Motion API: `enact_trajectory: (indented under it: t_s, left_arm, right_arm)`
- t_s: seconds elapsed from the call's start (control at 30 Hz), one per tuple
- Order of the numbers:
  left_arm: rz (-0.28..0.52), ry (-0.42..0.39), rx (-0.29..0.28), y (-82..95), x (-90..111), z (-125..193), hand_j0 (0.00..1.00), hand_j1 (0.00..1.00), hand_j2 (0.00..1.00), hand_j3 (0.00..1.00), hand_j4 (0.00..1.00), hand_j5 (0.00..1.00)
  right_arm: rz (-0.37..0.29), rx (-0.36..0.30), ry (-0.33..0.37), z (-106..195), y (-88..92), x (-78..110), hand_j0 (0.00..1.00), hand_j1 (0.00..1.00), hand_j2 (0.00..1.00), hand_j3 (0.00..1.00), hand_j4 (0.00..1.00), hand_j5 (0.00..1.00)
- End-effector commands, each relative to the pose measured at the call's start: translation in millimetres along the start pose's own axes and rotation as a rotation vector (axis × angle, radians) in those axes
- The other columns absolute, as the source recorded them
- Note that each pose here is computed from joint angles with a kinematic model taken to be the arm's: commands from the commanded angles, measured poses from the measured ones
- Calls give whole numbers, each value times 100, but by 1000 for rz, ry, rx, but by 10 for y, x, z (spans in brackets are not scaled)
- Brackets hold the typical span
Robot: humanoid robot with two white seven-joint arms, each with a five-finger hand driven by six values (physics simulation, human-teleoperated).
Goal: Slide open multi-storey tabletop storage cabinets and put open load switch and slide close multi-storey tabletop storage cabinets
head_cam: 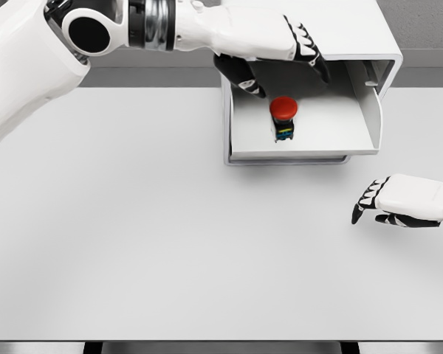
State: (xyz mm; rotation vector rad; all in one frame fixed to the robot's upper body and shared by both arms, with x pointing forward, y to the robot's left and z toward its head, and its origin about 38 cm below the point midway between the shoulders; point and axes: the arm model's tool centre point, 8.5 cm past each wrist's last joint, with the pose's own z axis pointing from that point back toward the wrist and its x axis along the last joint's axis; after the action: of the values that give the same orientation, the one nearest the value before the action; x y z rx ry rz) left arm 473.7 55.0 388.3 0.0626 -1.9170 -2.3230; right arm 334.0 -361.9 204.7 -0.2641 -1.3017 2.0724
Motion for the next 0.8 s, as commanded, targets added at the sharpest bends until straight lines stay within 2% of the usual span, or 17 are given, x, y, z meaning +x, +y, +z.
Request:
enact_trajectory:
  t_s: [0.0,0.2,0.27,0.33,0.37,0.4,0.43,0.47,0.53,0.57,0.63,0.7,0.77]
  left_arm:
    - [13,10,8,3,-33,24,100,100,100,100,100,100]
    - [3,2,24,62,-2,38,100,100,100,100,100,100]
    - [-5,-23,43,142,83,86,100,100,100,100,100,100]
    - [-12,-38,62,204,180,303,100,100,100,100,100,100]
    - [-14,-21,83,256,218,597,100,100,100,100,100,100]
    - [1,35,99,268,199,1017,100,100,100,100,100,100]
    - [28,107,112,210,143,1398,100,100,100,100,100,100]
    - [55,187,104,57,110,1770,100,100,100,100,100,100]
    - [104,277,65,-223,102,2158,100,100,100,100,100,100]
    - [113,323,48,-290,106,2344,100,100,100,100,100,100]
    - [146,325,17,-459,91,2336,100,100,100,100,100,100]
    - [222,314,-31,-862,73,2246,100,100,100,100,100,100]
    - [206,319,-70,-944,65,2203,100,100,100,100,100,100]
  right_arm:
    - [-5,-2,0,3,-4,-1,57,57,57,57,57,57]
    - [-4,-3,1,6,-8,-2,57,57,57,57,57,57]
    - [2,-16,-1,-5,-53,-3,57,57,57,57,57,57]
    - [9,-29,-6,-31,-101,-3,57,57,57,57,57,57]
    - [18,-30,-20,-80,-134,17,57,57,57,57,57,57]
    - [26,-32,-40,-160,-171,43,57,57,57,57,57,57]
    - [33,-31,-53,-208,-197,61,57,57,57,57,57,57]
    - [37,-37,-66,-253,-223,80,57,57,57,57,57,57]
    - [41,-29,-84,-321,-226,107,57,57,57,57,57,57]
    - [42,-25,-92,-345,-220,123,57,57,57,57,57,57]
    - [45,-30,-93,-351,-237,124,57,57,57,57,57,57]
    - [49,-42,-98,-366,-282,130,57,57,57,57,57,57]
    - [48,-48,-100,-376,-292,131,57,57,57,57,57,57]
